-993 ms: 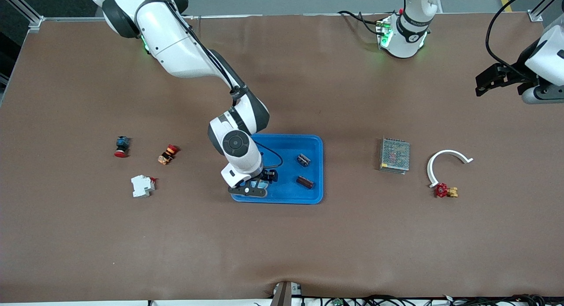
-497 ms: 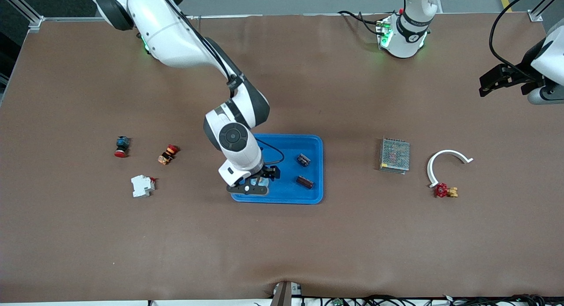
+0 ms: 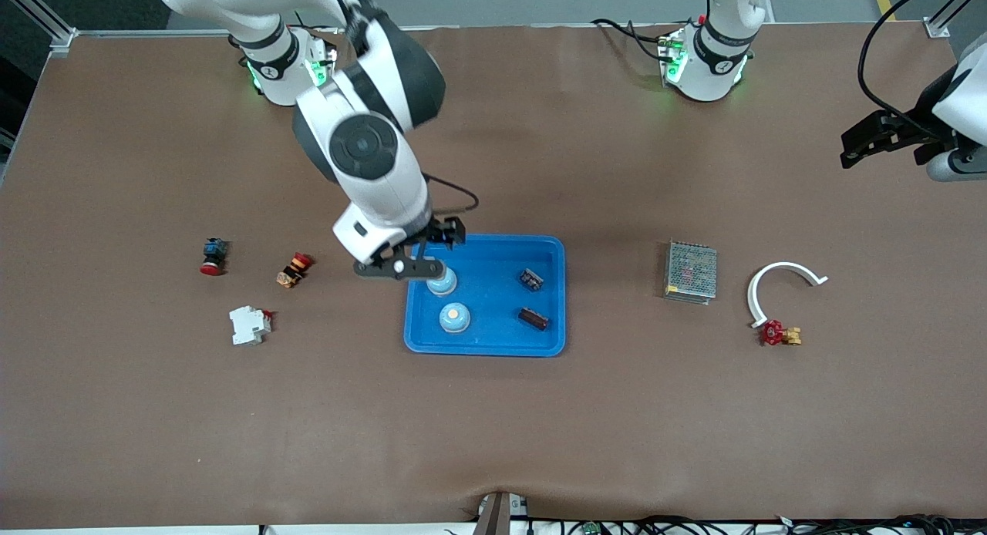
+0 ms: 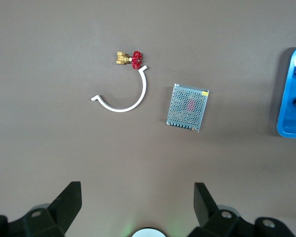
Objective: Place electrolytic capacitor and blue bell in tray
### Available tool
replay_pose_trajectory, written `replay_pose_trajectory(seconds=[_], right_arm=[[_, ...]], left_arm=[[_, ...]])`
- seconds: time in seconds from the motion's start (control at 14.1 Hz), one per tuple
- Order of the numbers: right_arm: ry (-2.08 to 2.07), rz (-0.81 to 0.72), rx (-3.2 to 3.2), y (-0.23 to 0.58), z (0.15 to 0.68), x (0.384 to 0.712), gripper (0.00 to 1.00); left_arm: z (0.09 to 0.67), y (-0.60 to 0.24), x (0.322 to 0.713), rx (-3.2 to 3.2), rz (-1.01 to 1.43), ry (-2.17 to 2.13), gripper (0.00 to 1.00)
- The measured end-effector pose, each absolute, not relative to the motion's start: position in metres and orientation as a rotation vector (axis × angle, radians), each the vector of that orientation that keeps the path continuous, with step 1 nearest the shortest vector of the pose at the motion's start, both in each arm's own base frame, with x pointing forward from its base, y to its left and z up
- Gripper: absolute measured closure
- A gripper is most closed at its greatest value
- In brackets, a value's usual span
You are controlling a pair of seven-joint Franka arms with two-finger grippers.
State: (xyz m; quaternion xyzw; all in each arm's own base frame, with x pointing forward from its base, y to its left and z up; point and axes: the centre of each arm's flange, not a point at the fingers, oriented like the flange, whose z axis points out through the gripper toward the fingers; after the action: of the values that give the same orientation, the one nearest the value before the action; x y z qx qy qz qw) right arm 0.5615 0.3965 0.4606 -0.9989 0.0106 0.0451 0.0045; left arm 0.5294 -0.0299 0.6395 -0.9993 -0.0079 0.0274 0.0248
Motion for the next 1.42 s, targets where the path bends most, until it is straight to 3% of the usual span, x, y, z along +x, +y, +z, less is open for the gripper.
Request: replay_pose_trajectory(seconds=[0.5,0.99,1.42], right_arm=[[-0.026,0.189,-3.143,0.354,0.547,0.520,0.00],[-0.105,0.133,-3.115,0.246,0.604,0.486,0.00],[-0.021,0.095,-3.111,0.141,0.617,0.495,0.00]], left_arm=[[0.652,-0.019,0.520,-3.091,0.068,-0.057,0.00],[0.652,-0.039,0.518,-3.133,0.073,-0.031,0.00],[0.651,-0.054,0.517,-3.129,0.075,-0.044,0.00]])
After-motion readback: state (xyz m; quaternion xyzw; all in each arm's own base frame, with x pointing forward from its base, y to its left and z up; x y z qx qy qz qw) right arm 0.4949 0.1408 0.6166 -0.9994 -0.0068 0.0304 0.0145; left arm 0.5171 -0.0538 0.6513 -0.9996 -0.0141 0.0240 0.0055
